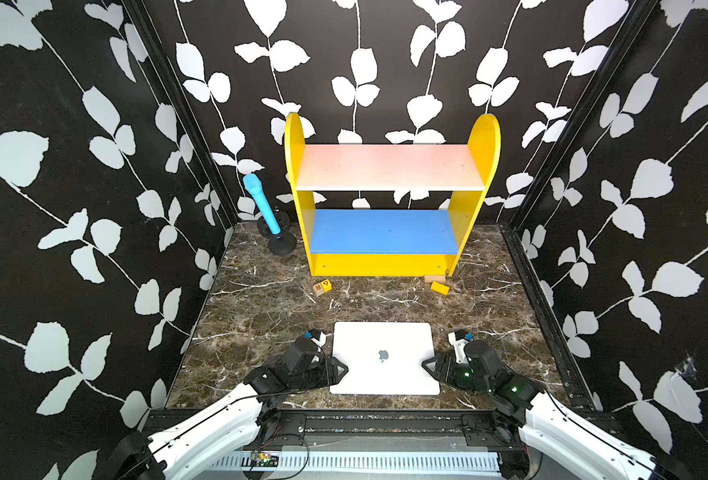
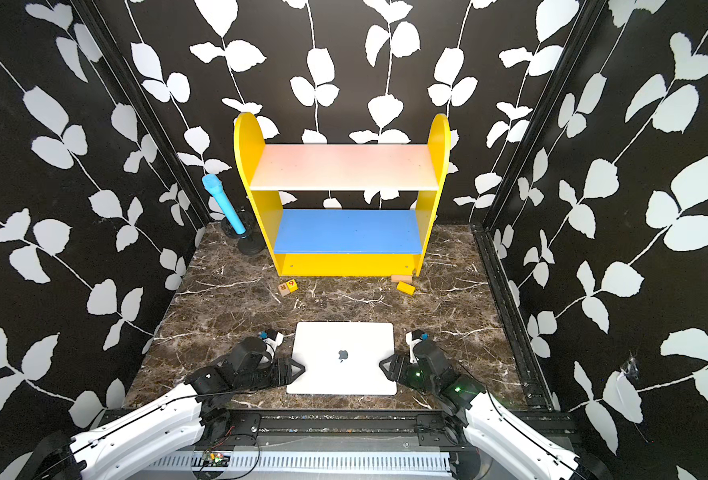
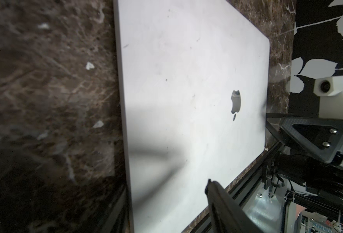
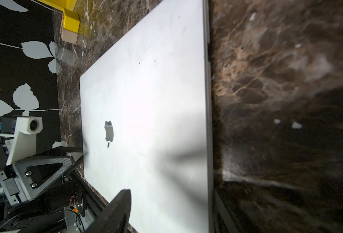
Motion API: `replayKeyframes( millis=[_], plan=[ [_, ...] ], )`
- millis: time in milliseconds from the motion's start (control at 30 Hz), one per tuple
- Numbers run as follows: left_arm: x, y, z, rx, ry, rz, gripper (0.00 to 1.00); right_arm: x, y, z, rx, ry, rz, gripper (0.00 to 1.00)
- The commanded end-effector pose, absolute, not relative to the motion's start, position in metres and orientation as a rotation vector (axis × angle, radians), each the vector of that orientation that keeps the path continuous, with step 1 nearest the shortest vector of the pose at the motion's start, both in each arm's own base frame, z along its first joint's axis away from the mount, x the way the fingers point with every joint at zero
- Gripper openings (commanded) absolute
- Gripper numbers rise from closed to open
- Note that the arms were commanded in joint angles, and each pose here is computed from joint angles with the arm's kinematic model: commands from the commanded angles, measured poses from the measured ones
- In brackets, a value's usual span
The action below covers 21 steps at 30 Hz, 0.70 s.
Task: Close the laptop lid and set it aside
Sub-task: Pick up the laptop from the center of the board.
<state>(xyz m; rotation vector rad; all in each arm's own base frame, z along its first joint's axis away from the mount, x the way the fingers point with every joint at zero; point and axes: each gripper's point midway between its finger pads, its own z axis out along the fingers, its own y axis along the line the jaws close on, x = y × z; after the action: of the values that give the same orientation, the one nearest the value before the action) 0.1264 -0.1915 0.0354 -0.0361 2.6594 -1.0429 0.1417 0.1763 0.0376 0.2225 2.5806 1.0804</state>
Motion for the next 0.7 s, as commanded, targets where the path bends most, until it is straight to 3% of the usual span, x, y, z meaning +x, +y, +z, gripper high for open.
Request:
replayKeyframes(
  millis=[0, 667],
  plan=[
    [0.115, -0.207, 0.039, 0.009, 2.655, -1.199, 0.60, 0.133, 0.198, 0.054, 0.164, 2.553, 1.281, 0.64],
    [0.122, -0.219, 0.057, -0.002, 2.557, -1.319, 0.52, 0.139, 0.207, 0.069, 0.201, 2.472, 1.397, 0.58]
  ],
)
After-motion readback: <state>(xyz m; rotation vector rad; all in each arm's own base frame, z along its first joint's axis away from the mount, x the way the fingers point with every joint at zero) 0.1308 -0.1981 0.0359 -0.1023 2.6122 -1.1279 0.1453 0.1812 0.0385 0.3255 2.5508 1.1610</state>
